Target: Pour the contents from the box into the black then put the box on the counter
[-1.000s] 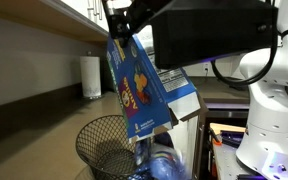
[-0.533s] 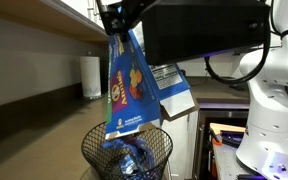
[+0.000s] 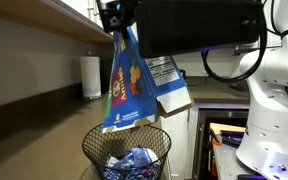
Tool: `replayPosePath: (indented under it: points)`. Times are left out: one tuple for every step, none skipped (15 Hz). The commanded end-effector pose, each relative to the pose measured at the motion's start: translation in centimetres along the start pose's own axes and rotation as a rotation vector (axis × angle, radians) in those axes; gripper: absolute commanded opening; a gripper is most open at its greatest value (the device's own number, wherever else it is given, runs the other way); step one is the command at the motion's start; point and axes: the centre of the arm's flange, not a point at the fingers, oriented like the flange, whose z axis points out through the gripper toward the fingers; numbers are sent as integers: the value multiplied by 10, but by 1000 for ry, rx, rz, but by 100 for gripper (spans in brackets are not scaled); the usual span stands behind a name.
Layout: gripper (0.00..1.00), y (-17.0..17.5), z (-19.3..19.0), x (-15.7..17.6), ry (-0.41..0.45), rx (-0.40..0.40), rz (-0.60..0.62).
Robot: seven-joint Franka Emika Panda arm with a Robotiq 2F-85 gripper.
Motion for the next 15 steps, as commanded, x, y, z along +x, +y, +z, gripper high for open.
replayPosePath:
  points:
    - [32, 13, 6, 17, 0, 4, 65]
    - [32, 17, 8, 22, -12, 11, 85]
    - [31, 20, 10, 26, -20, 18, 105]
    - [33, 24, 13, 32, -36, 32, 127]
    - [34, 27, 16, 36, -53, 49, 149]
    - [38, 32, 22, 42, -76, 68, 174]
    - [43, 37, 28, 46, -96, 85, 195]
    - [41, 42, 35, 50, -120, 97, 219]
    - [45, 47, 43, 54, -144, 112, 241]
    - [44, 52, 51, 57, -165, 123, 262]
    - [45, 59, 62, 61, -192, 137, 286]
    - [44, 64, 71, 63, -219, 151, 307]
    - [44, 69, 83, 65, -248, 170, 331]
    - [43, 74, 94, 67, -274, 186, 353]
    - [44, 81, 105, 69, -306, 214, 377]
